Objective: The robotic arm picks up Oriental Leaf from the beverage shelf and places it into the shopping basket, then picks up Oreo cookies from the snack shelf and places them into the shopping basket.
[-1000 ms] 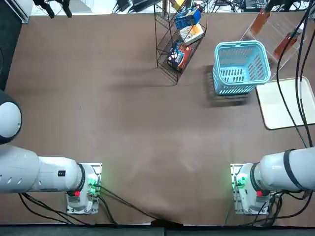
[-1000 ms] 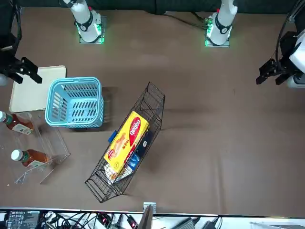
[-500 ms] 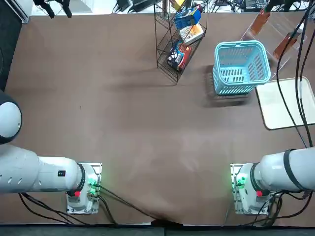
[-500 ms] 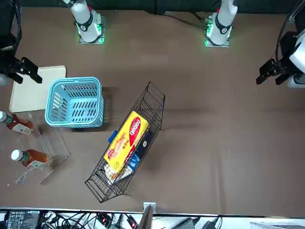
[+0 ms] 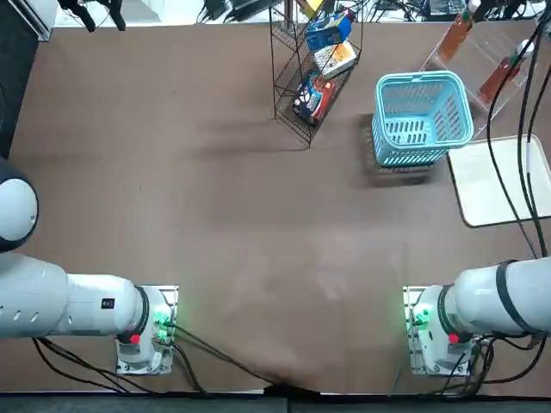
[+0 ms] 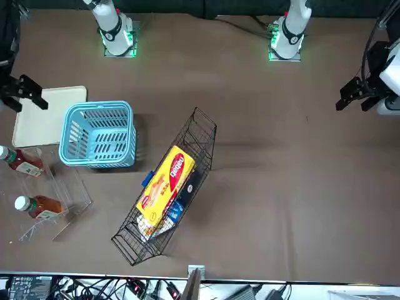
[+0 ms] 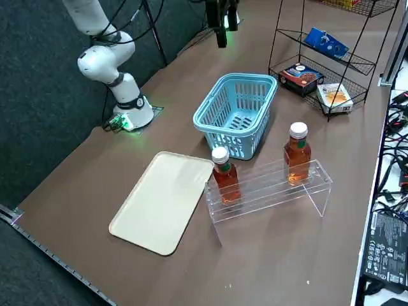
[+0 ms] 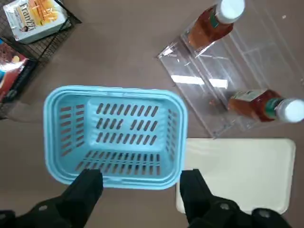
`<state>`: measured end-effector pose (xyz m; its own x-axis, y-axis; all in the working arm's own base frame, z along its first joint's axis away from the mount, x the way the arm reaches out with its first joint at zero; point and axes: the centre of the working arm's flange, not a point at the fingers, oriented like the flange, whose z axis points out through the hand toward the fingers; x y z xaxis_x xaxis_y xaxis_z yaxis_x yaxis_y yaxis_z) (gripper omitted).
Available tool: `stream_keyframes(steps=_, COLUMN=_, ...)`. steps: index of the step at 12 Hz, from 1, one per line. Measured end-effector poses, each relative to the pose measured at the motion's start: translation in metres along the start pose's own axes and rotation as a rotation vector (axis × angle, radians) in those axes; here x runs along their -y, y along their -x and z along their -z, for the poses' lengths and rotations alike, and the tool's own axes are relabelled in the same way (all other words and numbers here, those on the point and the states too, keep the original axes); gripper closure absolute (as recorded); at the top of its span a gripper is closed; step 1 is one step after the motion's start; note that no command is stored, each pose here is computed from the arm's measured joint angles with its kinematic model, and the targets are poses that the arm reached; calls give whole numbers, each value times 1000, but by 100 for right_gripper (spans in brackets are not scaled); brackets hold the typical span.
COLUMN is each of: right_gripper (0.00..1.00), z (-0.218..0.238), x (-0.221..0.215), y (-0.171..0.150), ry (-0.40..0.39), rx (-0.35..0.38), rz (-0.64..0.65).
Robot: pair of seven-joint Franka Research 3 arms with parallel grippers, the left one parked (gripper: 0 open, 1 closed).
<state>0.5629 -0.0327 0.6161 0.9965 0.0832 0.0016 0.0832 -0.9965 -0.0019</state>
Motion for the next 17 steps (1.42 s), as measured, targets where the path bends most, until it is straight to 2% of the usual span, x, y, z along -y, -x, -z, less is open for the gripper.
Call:
stream_keyframes(steps=3, right_gripper=0, z=-9, x=-37, y=-4, ry=4, rx=-17, rz=78)
stream_keyframes(steps=4, right_gripper=0, z=-21, x=-70, y=-4, ry=4, rx=-14, rz=117)
stream_keyframes(steps=8, right_gripper=0, z=-39, x=-126, y=-5, ry=3, rx=-11, rz=163)
stream_keyframes(steps=13, right_gripper=0, z=-52, x=-196, y=-14, ry=18, rx=-33, rz=372)
stream_keyframes(steps=17, right_gripper=0, z=-64, x=-215, y=-36, ry=55, rx=-71, rz=584)
